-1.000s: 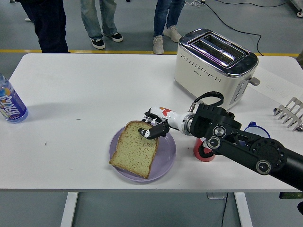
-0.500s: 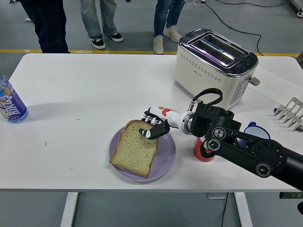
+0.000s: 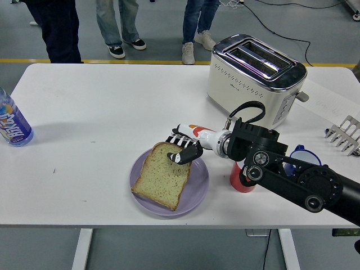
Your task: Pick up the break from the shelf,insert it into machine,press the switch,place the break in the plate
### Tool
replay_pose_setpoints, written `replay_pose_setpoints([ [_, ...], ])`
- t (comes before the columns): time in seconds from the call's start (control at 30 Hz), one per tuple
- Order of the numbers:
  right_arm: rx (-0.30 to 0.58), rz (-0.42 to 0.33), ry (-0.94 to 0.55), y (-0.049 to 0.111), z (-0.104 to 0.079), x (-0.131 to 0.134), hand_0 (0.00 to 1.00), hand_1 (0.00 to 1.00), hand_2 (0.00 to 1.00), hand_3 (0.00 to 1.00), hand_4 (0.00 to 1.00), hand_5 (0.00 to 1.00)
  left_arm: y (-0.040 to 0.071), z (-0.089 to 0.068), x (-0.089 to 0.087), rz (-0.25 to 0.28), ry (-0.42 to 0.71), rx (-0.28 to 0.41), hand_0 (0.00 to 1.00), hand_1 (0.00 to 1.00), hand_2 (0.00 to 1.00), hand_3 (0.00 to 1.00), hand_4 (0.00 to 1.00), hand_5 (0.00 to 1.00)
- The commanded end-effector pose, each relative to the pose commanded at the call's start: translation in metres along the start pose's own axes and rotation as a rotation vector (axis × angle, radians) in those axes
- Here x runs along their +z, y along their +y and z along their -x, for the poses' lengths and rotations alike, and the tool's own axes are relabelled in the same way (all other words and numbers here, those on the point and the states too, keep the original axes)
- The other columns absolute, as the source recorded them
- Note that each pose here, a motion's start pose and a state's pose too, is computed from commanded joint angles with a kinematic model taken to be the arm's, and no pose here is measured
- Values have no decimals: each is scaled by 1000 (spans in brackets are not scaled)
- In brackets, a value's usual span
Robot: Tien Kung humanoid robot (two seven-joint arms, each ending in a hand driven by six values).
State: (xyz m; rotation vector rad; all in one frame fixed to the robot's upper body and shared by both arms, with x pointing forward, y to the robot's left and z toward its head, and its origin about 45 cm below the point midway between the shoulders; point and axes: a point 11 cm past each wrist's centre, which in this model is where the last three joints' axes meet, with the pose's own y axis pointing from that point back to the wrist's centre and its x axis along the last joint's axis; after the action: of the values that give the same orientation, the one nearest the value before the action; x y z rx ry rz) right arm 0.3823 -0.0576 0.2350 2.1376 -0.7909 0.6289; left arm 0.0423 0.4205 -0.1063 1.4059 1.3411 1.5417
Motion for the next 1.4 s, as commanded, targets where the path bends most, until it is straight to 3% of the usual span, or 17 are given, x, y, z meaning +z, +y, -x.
replay_pose_setpoints([
  [0.37, 17, -2, 4, 0, -1, 1, 769, 734, 716, 730, 643, 123, -1, -1, -4, -7, -2, 2, 332, 436, 584, 719, 593, 998],
  [0.4, 20, -2, 2, 0, -1, 1, 814, 781, 768, 771, 663, 160, -1, -1, -4, -8, -3, 3, 331, 437, 585, 718, 594, 998],
  [0.57, 36, -6, -1, 1, -3, 1, 814, 781, 768, 771, 663, 160, -1, -1, -5, -10, -4, 3, 331, 437, 585, 718, 594, 998],
  [0.6, 38, -7, -1, 1, -3, 1, 881, 829, 822, 820, 668, 168, -1, -1, -5, -10, -4, 3, 332, 435, 584, 717, 594, 998],
  [0.97, 71, -45, -27, 8, -11, -5, 895, 843, 835, 831, 674, 174, -1, -1, -4, -8, -2, 2, 331, 436, 584, 717, 595, 998],
  [1.4, 161, -372, -169, 29, -36, -37, 913, 852, 838, 849, 683, 183, -1, 0, -3, -6, 0, -1, 333, 438, 586, 717, 594, 998],
])
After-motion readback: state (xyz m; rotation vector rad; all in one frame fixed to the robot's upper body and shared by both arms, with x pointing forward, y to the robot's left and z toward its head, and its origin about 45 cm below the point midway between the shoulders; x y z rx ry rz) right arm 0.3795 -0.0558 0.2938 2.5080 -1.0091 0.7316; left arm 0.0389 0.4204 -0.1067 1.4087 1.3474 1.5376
